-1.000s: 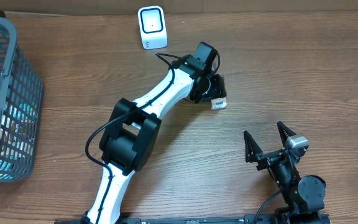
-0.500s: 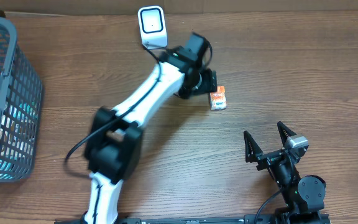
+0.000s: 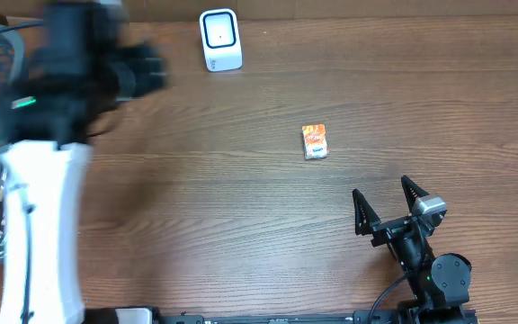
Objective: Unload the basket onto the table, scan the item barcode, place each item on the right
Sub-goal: 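Place the orange pack on the table and release it, then move the left gripper back into the basket toward the Kleenex pack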
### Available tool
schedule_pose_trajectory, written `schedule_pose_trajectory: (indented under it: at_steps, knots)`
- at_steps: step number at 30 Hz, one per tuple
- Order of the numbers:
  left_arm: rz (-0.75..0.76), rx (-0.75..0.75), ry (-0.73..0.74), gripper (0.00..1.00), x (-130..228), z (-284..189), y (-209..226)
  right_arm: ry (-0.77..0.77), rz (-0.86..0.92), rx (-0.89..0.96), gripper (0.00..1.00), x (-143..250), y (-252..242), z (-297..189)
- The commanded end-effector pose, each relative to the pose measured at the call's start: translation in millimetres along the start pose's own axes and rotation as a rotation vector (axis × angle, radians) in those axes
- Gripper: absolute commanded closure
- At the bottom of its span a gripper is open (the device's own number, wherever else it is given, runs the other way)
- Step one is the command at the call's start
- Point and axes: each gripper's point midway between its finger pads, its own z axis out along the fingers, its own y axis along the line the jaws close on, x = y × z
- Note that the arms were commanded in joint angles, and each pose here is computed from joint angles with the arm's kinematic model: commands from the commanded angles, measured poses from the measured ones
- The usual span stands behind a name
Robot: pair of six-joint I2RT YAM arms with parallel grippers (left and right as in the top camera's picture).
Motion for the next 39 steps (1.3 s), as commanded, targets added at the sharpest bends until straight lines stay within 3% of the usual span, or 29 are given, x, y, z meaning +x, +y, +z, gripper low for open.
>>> schedule_pose_trajectory:
  at_steps: [1,9,17,20,27,31,32,35,39]
  knots:
    - [-0.044,-0.080,-0.118,0.25,-28,-41,59,-0.001,0.001,0.001,0.00,3,0,0]
    - [-0.292,-0.299,-0.236,0.24,-48,-84,179,-0.001,0.001,0.001,0.00,3,0,0]
    - [-0.554,-0.430,-0.163,0.33,-31,-66,270,-0.001,0.001,0.001,0.00,3,0,0]
    - [-0.594,-0.452,-0.093,0.39,-21,-45,290,-0.001,0.001,0.001,0.00,3,0,0]
    - [-0.706,-0.533,0.067,0.39,8,7,331,-0.001,0.001,0.001,0.00,3,0,0]
    - [-0.736,-0.555,0.135,0.45,22,34,348,-0.001,0.001,0.001,0.00,3,0,0]
    - [-0.749,-0.568,0.150,0.48,26,40,353,-0.001,0.001,0.001,0.00,3,0,0]
    - [-0.764,-0.577,0.194,0.69,36,57,363,-0.001,0.001,0.001,0.00,3,0,0]
    - [-0.780,-0.606,0.256,0.71,52,80,376,-0.001,0.001,0.001,0.00,3,0,0]
